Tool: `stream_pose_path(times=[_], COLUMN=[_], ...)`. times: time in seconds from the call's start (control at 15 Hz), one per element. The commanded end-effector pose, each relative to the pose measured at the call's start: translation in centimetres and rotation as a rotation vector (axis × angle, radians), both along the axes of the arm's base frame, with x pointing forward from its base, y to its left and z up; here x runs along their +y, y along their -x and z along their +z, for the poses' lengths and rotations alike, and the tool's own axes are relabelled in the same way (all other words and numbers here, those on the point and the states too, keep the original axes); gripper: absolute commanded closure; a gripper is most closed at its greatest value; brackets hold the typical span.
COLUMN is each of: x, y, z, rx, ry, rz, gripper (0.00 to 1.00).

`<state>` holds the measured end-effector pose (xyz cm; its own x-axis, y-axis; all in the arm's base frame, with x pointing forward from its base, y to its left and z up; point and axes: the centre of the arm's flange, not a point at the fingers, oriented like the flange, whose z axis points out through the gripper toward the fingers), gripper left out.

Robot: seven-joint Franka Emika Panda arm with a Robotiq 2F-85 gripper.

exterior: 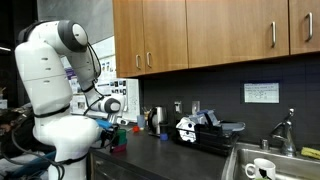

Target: Push the red bowl away from you

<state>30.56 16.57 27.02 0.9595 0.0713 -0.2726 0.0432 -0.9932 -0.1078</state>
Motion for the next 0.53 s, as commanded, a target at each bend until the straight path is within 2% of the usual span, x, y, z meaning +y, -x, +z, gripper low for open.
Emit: stream_pose_path(times=[0.0,0.47], x=[-0.6,-1.9], y=[-1.8,-8.1], z=[-0.8,0.8], rx=[-0.002,-0.043], ry=[-0.012,0.009], rz=[0.025,0.122], gripper=[0.0,0.0])
